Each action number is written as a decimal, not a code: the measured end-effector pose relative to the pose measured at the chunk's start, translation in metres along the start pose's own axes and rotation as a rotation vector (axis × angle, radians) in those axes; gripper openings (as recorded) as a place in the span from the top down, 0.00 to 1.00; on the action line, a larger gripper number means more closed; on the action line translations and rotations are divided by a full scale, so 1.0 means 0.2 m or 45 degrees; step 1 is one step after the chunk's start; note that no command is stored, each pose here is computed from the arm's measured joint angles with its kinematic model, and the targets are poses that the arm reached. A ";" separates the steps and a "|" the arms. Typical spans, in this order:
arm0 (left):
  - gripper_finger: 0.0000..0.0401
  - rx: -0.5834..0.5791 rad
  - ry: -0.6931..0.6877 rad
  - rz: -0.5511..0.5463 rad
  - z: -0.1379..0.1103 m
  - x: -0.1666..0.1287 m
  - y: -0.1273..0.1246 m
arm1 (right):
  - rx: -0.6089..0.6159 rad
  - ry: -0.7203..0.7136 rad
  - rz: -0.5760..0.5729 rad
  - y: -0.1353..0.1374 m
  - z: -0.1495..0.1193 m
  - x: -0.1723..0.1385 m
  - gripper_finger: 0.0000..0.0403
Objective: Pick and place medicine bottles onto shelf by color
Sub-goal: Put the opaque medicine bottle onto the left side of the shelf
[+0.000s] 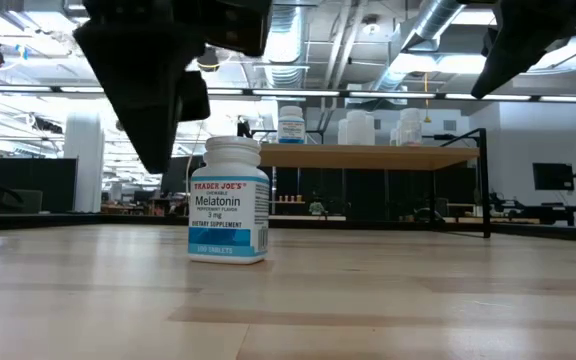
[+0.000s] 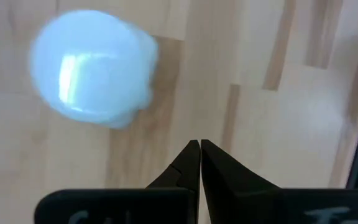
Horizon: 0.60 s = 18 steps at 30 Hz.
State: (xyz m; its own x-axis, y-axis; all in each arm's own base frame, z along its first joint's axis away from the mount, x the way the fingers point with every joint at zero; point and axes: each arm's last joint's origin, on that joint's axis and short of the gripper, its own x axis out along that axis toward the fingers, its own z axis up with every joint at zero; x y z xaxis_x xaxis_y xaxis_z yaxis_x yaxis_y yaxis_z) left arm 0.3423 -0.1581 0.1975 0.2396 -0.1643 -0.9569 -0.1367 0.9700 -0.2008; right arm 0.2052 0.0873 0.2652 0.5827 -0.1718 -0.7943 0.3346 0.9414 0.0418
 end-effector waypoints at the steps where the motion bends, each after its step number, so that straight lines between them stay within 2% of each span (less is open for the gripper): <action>1: 1.00 -0.010 -0.007 0.001 -0.01 0.00 -0.02 | 0.000 0.000 0.000 0.00 0.00 0.00 0.76; 8: 1.00 -0.037 -0.055 -0.015 -0.06 0.03 -0.13 | 0.000 0.001 0.001 0.00 0.00 0.00 0.76; 14: 1.00 -0.006 -0.138 0.047 -0.08 0.22 -0.21 | -0.002 0.004 -0.001 0.00 -0.01 0.01 0.76; 18: 1.00 0.009 -0.231 0.024 -0.06 0.29 -0.24 | -0.013 0.020 -0.012 -0.01 -0.03 0.02 0.76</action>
State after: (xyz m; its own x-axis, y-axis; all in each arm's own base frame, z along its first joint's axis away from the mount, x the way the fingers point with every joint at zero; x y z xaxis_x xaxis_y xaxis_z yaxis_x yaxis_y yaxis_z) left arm 0.3515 -0.2167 0.1498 0.4067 -0.1121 -0.9066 -0.1359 0.9740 -0.1814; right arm 0.2033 0.0870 0.2589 0.5681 -0.1759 -0.8039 0.3320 0.9429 0.0282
